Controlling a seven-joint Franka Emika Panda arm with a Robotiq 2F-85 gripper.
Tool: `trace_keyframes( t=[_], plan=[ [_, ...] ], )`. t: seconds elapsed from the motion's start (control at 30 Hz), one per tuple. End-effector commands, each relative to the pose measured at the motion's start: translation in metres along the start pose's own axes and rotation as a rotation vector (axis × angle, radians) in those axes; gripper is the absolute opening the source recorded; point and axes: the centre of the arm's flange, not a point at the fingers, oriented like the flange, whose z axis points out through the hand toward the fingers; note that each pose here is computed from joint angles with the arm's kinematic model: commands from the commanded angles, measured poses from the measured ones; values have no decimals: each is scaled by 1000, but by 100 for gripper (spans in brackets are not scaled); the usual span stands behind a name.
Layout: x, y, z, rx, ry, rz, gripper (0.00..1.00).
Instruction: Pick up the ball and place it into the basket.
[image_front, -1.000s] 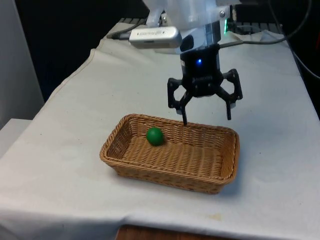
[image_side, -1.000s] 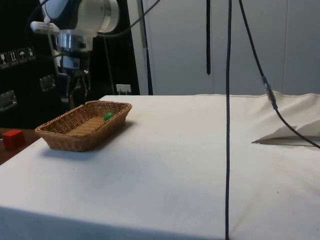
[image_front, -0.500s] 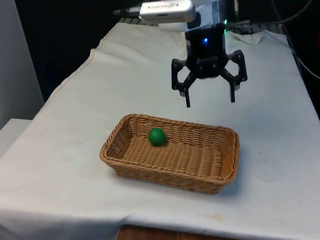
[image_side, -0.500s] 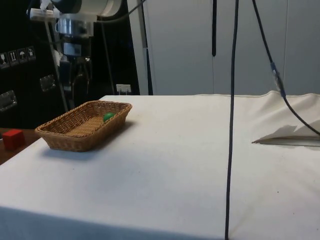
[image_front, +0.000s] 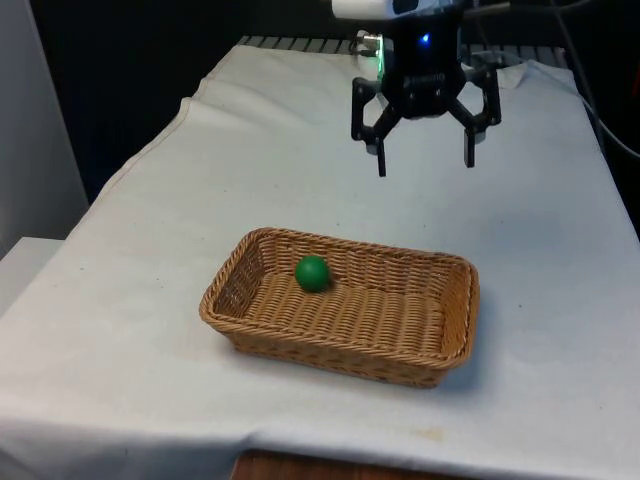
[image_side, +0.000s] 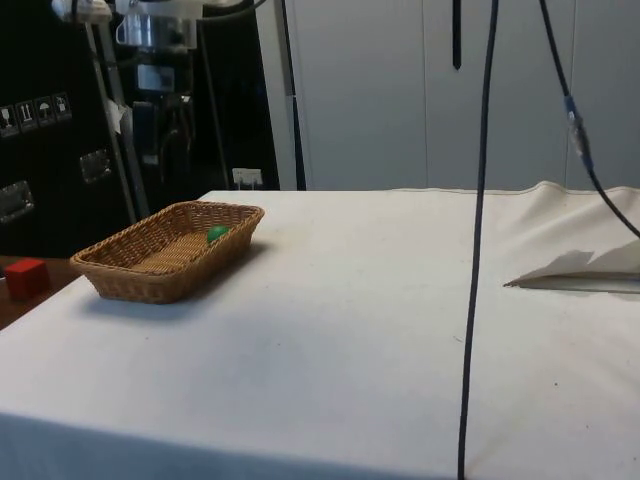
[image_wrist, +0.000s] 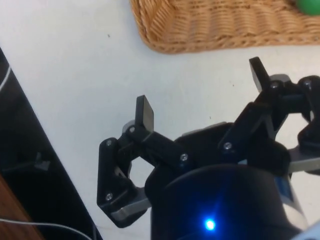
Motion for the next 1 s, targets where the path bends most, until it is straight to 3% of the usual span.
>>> trace_keyframes(
  t=[0.0, 0.17, 0.57, 0.97],
  plan=[
    [-4, -2, -5, -10, -7, -2, 100],
    [-8, -3, -9, -12, -12, -10, 100],
    [-28, -6, -29, -50, -57, -19, 100],
    [-41, -6, -48, -41, -100, -15, 100]
  ],
)
